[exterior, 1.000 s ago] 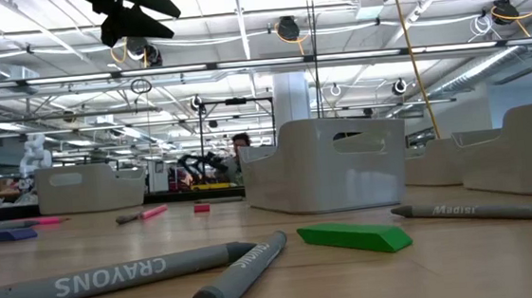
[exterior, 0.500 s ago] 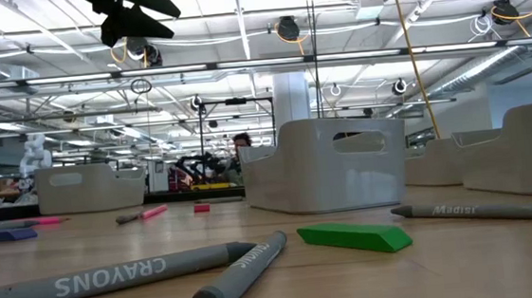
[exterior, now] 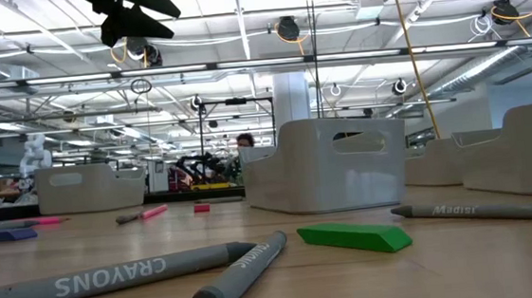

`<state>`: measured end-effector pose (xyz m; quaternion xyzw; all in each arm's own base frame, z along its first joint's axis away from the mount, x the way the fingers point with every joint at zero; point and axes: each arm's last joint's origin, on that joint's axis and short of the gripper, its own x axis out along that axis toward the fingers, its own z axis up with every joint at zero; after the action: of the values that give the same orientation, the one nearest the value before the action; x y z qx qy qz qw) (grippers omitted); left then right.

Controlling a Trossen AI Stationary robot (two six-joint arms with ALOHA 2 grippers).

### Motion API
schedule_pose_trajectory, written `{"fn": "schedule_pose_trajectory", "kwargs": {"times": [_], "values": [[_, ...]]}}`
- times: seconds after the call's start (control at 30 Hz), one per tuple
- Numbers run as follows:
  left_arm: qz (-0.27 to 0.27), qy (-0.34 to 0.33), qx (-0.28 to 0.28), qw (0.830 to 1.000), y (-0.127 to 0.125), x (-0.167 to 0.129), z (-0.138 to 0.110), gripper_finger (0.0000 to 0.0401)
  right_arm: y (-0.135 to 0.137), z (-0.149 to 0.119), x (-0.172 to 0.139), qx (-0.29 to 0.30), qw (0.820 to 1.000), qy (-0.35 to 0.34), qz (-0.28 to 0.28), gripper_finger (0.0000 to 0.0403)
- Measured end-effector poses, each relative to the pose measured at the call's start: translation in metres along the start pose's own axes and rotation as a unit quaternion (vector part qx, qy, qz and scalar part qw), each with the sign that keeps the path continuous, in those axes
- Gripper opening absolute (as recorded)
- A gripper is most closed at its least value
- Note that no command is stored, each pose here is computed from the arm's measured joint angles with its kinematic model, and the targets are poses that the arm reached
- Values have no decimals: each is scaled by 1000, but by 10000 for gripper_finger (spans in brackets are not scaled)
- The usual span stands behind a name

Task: Sort crayons/erasers/pens/pencils in bins
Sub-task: Put the yellow pencil into the top right gray bin

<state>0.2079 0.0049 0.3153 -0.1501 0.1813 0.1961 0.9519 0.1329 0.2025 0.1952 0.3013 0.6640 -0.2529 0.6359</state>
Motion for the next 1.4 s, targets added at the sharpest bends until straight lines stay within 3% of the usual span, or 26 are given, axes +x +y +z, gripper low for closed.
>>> {"fn": "schedule_pose_trajectory", "kwargs": {"times": [0.13, 0.37, 0.6, 1.07, 1.4], "values": [[0, 0, 0, 1000, 0, 0, 0, 223, -12, -9, 25, 10, 999, 16, -46, 74], [0, 0, 0, 1000, 0, 0, 0, 223, -7, -9, 46, -4, 997, 12, -82, 99], [0, 0, 0, 1000, 0, 0, 0, 223, 2, -12, 58, -4, 997, 27, -68, 100], [0, 0, 0, 1000, 0, 0, 0, 223, 5, -12, 59, 14, 998, 23, -54, 19], [0, 0, 0, 1000, 0, 0, 0, 223, 8, -10, 57, 38, 998, 12, -39, 22]]}}
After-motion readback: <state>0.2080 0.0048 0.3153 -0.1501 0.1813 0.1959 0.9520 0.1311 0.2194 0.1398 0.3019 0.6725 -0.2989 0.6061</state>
